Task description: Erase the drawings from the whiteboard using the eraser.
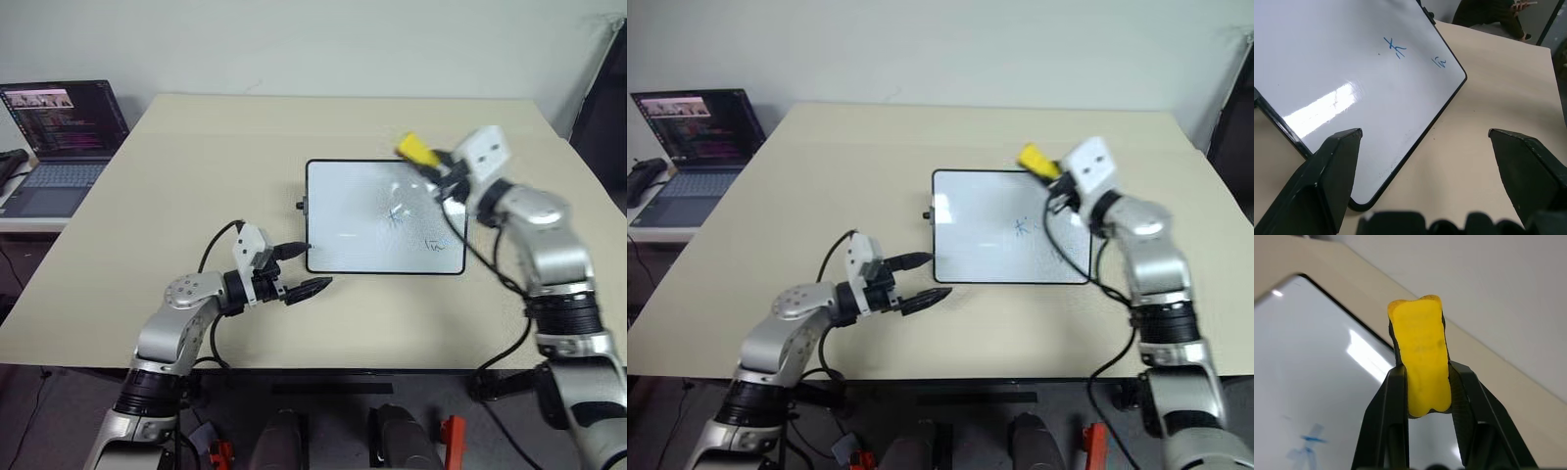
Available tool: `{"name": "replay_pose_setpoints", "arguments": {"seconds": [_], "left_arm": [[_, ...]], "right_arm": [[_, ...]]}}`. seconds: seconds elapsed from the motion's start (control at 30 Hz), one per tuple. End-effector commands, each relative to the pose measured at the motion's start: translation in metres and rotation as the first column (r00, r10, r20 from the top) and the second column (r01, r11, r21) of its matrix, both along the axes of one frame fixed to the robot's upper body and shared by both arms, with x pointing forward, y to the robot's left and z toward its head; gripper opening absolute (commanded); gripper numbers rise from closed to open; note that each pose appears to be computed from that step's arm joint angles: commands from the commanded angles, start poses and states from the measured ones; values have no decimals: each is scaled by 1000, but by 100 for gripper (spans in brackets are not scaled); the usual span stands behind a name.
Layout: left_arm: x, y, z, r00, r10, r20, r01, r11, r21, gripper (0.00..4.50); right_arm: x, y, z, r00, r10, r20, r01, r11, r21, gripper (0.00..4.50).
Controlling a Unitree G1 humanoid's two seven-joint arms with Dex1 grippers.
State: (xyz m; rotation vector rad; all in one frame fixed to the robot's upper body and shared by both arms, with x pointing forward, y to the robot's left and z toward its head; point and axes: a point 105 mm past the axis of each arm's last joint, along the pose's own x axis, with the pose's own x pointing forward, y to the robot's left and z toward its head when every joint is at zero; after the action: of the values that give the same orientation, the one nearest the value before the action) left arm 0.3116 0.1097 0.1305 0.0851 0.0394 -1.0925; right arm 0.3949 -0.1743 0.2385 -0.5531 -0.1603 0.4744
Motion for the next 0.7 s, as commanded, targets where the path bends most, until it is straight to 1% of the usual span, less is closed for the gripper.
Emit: {"name": "replay_pose_setpoints", "arguments": {"seconds": [0.03, 0.13, 0.2, 0.5, 0.57, 0.63, 0.7], "left_arm": [[1, -15, 11, 997, -59, 39, 60, 998, -22, 450], [2, -21, 13, 996, -82, 45, 83, 996, -27, 450], [2, -24, 14, 995, -92, 47, 93, 995, -28, 450], [1, -21, 14, 995, -85, 45, 86, 996, -29, 450], [1, -23, 12, 996, -81, 45, 83, 996, -22, 450], [0, -26, 15, 995, -88, 42, 89, 995, -39, 450], [0, -25, 15, 995, -87, 40, 89, 995, -39, 450]], "right_arm": [[-1, -5, -18, 999, -22, -25, 21, 999, -36, 81], [-1, 5, -39, 998, 3, -64, -7, 998, -69, 81], [0, 11, -50, 996, 8, -87, -13, 998, -54, 81], [-3, 32, -107, 976, 34, -214, -58, 993, -103, 69], [-12, 42, -127, 959, 95, -265, -126, 987, -102, 69], [-24, 52, -146, 934, 161, -319, -200, 975, -93, 69], [-32, 55, -159, 917, 185, -353, -232, 968, -94, 69]]}}
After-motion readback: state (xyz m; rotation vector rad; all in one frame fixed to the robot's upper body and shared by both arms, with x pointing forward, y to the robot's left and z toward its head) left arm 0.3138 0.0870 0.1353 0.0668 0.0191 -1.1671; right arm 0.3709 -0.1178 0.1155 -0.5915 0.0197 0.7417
